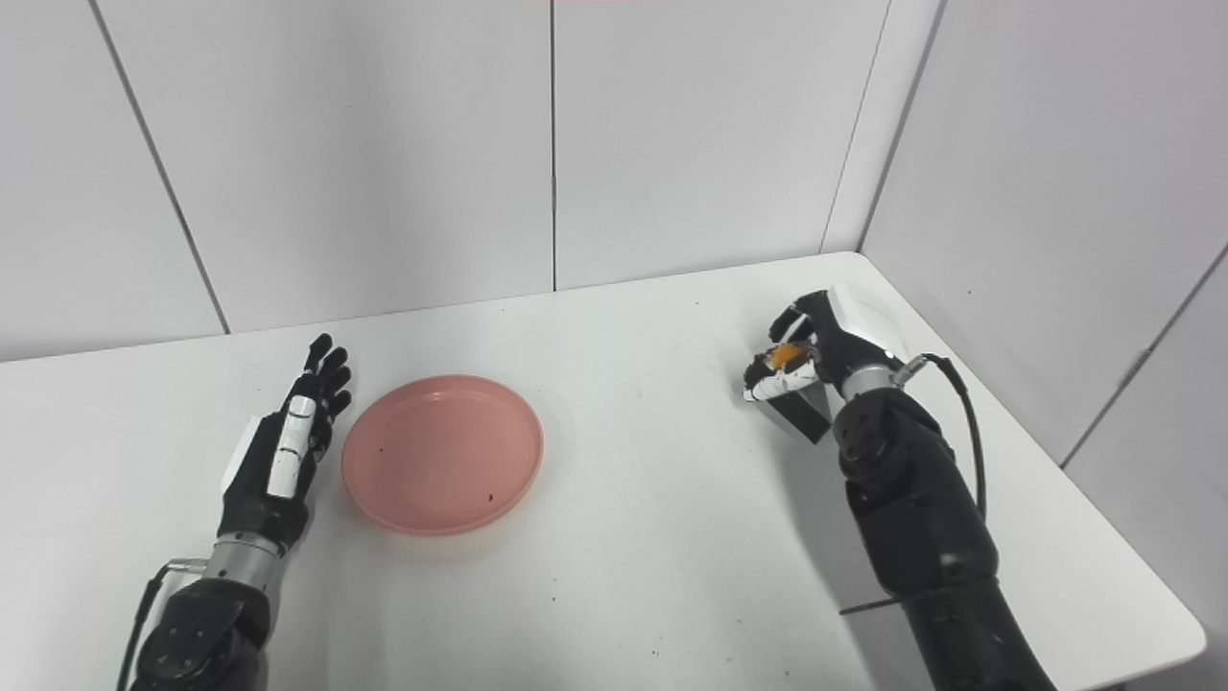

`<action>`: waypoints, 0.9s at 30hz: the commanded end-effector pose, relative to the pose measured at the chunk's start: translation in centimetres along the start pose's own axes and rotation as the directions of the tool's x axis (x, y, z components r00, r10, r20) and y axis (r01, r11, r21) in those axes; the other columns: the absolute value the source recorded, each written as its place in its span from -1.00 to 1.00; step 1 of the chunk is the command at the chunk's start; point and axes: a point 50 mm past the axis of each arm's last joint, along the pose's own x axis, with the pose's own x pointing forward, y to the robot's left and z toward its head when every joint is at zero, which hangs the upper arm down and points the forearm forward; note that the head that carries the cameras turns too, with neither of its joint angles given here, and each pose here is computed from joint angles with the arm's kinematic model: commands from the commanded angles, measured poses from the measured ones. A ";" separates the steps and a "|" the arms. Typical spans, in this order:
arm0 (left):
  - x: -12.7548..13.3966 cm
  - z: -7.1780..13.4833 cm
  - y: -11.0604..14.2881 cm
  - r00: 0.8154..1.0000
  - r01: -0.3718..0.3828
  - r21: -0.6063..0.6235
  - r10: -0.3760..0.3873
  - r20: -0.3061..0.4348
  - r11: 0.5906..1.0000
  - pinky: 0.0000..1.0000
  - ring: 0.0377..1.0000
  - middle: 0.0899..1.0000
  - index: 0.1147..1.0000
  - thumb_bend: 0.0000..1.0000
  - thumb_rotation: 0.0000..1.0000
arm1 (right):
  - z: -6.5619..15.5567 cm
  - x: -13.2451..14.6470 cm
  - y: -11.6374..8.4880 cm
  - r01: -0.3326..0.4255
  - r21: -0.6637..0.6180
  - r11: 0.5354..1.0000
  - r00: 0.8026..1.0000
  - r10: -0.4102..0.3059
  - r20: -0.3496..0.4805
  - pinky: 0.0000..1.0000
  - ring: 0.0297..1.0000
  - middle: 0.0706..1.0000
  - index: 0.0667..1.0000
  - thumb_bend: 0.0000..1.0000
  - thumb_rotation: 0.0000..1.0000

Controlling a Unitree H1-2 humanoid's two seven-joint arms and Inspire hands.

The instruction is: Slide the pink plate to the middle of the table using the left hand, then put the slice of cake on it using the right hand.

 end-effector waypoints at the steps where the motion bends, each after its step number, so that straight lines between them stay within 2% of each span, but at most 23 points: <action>1: -5.0 -5.0 -0.3 0.989 -0.045 -0.028 0.041 -0.144 0.999 0.97 1.00 1.00 1.00 0.16 1.00 | 1.7 0.0 -2.1 0.081 0.018 0.997 0.990 -0.082 0.116 -0.65 -0.57 -0.14 -0.11 0.06 -1.00; 5: -5.0 -5.2 -0.8 0.988 -0.046 -0.027 0.041 -0.149 0.999 0.97 1.00 1.00 1.00 0.12 1.00 | 3.5 -1.0 -1.7 0.023 0.099 0.995 0.972 -0.045 0.232 -0.50 -0.37 -0.25 -0.05 0.04 -1.00; 6: -5.0 -5.3 -1.0 0.987 -0.048 -0.027 0.043 -0.153 0.998 0.97 1.00 1.00 1.00 0.11 1.00 | 3.9 -1.2 -1.6 0.001 0.119 0.993 0.963 -0.033 0.269 -0.37 -0.25 -0.21 -0.06 0.05 -1.00; 11: -5.1 -5.6 -1.6 0.987 -0.061 -0.030 0.056 -0.148 0.998 0.89 0.99 1.00 1.00 0.09 1.00 | 6.4 -2.3 -0.7 -0.078 0.179 0.981 0.929 0.006 0.370 -0.06 0.02 -0.04 -0.16 0.05 -1.00; 12: -5.1 -5.6 -1.7 0.988 -0.065 -0.038 0.059 -0.146 0.997 0.88 0.99 1.00 1.00 0.09 1.00 | 7.3 -2.6 -0.2 -0.088 0.171 0.981 0.919 0.014 0.394 -0.04 0.04 -0.03 -0.17 0.05 -1.00; 14: -5.0 -5.6 -2.0 0.988 -0.071 -0.051 0.063 -0.139 0.996 0.78 0.98 1.00 1.00 0.09 1.00 | 8.7 -3.0 0.5 -0.101 0.156 0.983 0.906 0.026 0.423 -0.16 -0.08 -0.08 -0.12 0.05 -1.00; 15: -5.0 -5.6 -2.2 0.988 -0.073 -0.056 0.065 -0.137 0.996 0.76 0.97 1.00 1.00 0.10 1.00 | 9.2 -3.2 0.8 -0.108 0.152 0.983 0.901 0.032 0.433 -0.28 -0.19 -0.17 -0.09 0.05 -1.00; 18: -4.8 -5.8 -2.6 0.989 -0.079 -0.067 0.070 -0.133 0.995 0.84 0.99 1.00 1.00 0.16 1.00 | 10.9 -3.5 1.9 -0.136 0.121 0.983 0.868 0.060 0.493 -0.37 -0.26 -0.22 -0.06 0.05 -1.00; 20: -4.8 -5.9 -2.8 0.989 -0.083 -0.076 0.072 -0.131 0.994 0.88 1.00 1.00 1.00 0.15 1.00 | 11.6 -3.6 2.3 -0.140 0.102 0.985 0.855 0.068 0.514 -0.41 -0.32 -0.27 -0.05 0.05 -1.00; 22: -4.8 -6.0 -2.9 0.988 -0.090 -0.074 0.080 -0.132 0.993 0.86 1.00 1.00 1.00 0.15 1.00 | 12.6 -3.6 2.8 -0.163 0.110 0.980 0.835 0.077 0.545 -0.43 -0.36 -0.27 -0.05 0.04 -1.00; 23: -4.8 -6.0 -3.0 0.987 -0.094 -0.072 0.084 -0.133 0.993 0.86 1.00 1.00 1.00 0.16 1.00 | 13.1 -3.7 3.1 -0.176 0.111 0.978 0.822 0.084 0.563 -0.23 -0.21 -0.18 -0.08 0.05 -1.00; 26: -4.8 -6.1 -3.1 0.987 -0.102 -0.084 0.090 -0.134 0.991 0.92 1.00 1.00 1.00 0.16 1.00 | 14.8 -4.0 3.9 -0.206 0.108 0.973 0.797 0.103 0.595 -0.19 -0.14 -0.12 -0.10 0.05 -1.00; 27: -4.8 -6.1 -3.2 0.987 -0.103 -0.087 0.091 -0.134 0.991 0.93 1.00 1.00 1.00 0.16 1.00 | 15.8 -4.2 4.3 -0.224 0.109 0.969 0.790 0.115 0.603 -0.24 -0.15 -0.14 -0.09 0.05 -1.00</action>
